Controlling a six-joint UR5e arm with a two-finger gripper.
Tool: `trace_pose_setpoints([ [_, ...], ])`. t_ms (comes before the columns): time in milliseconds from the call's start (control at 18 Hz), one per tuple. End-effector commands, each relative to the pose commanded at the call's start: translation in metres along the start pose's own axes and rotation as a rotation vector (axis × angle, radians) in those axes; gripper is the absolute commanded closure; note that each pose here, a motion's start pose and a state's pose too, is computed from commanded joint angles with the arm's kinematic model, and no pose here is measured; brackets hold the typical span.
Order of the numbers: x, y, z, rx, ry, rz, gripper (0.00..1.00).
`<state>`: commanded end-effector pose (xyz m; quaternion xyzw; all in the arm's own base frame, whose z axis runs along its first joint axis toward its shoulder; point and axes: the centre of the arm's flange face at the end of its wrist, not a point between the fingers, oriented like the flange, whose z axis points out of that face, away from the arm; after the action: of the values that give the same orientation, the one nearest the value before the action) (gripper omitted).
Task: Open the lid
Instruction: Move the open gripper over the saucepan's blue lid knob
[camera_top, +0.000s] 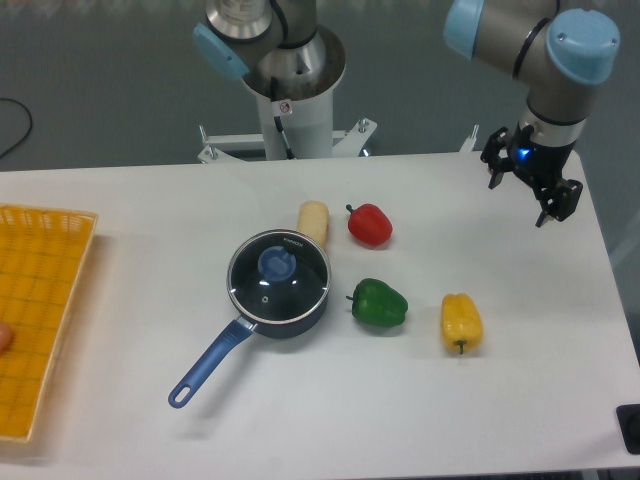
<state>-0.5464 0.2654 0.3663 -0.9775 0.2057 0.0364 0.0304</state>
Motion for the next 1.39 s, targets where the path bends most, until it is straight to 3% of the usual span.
trace_pose_setpoints([
  [444,0.004,-0.018,0.011,0.005,0.015,-0.003,0.00],
  [722,0.008,-0.029,0.022,0.003,-0.010,-0.082,0.00],
  [944,0.016,-0.083,0.022,0.000,-0.005,-0.193,0.00],
  [1111,0.026,-0.122,0.021,0.005,0.005,-0.165,0.00],
  [1278,0.035,-0.166,0.015,0.014,-0.001,-0.308,0.00],
  [1389,0.046,-0.192,0.019,0.016,0.010,-0.352,0.00],
])
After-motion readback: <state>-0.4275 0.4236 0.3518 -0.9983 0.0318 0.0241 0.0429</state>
